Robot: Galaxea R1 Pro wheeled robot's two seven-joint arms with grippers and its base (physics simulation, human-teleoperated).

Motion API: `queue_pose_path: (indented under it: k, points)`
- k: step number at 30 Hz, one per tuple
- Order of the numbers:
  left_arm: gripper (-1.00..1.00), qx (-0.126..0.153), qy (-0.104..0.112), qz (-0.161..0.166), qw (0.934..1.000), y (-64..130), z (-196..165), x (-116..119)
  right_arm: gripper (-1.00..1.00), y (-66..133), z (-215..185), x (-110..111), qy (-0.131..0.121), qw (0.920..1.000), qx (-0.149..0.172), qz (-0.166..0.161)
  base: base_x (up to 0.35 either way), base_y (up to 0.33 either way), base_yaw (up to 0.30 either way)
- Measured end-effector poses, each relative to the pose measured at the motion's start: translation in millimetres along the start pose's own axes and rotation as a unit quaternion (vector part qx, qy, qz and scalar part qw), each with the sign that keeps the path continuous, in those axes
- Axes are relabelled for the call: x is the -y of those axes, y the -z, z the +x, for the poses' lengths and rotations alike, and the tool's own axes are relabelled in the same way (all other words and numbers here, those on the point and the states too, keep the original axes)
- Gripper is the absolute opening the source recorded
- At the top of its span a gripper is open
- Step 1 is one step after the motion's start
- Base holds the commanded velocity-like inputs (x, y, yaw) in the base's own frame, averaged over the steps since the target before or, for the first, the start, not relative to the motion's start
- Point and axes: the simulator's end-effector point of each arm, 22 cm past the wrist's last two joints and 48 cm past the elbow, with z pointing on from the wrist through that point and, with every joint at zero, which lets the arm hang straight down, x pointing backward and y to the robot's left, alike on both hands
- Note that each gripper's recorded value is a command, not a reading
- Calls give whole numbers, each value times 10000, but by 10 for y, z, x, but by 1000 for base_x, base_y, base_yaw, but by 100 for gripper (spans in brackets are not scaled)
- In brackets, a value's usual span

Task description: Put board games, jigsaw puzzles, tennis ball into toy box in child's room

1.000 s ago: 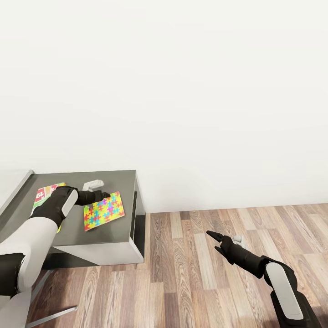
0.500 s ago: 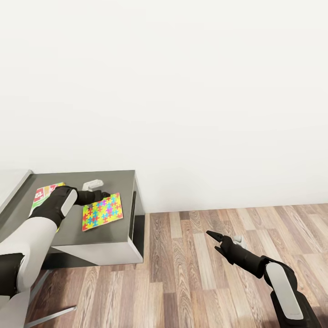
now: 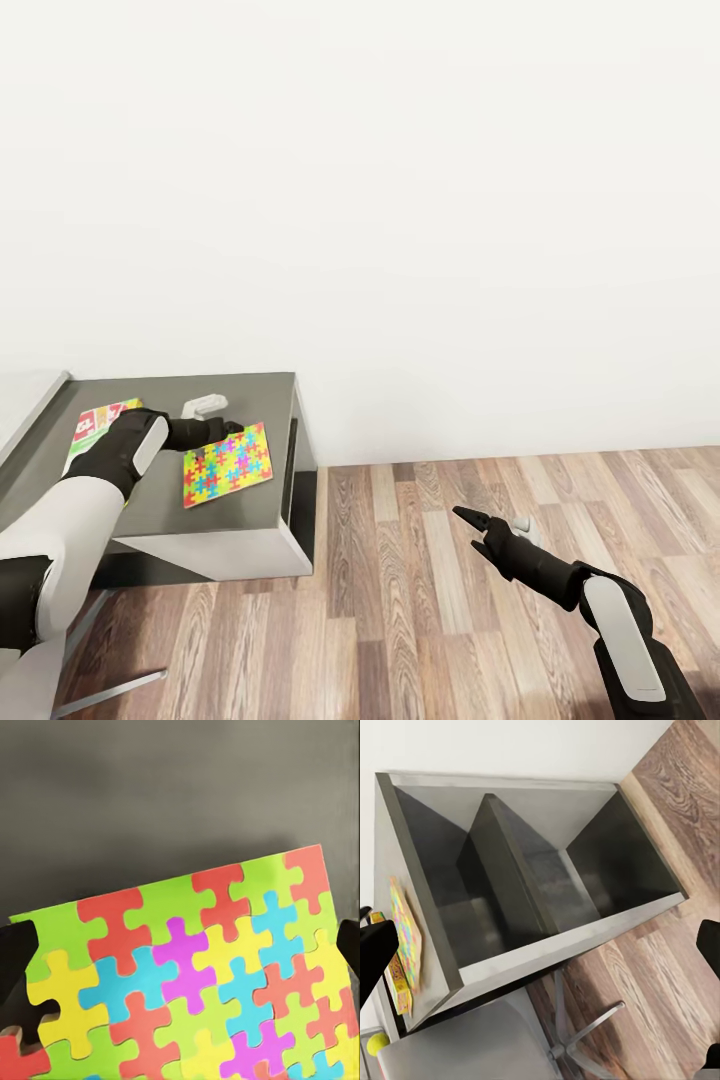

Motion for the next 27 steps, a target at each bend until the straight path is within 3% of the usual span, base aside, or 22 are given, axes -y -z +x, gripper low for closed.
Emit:
queue_pose_path:
  k: [7,22,27]
  points:
    - [100,-22,20,247,9997,-3,21,95,100,1,-1,-2,3,10000,2,-2,-1,-1,0]
    - [100,-10,84,306,9995,2,14,102,100,-1,-1,2,0,10000,0,2,0,0,0]
    - [100,66,53,214,9997,52,-53,-6,100,-1,-2,1,0,10000,0,1,0,0,0]
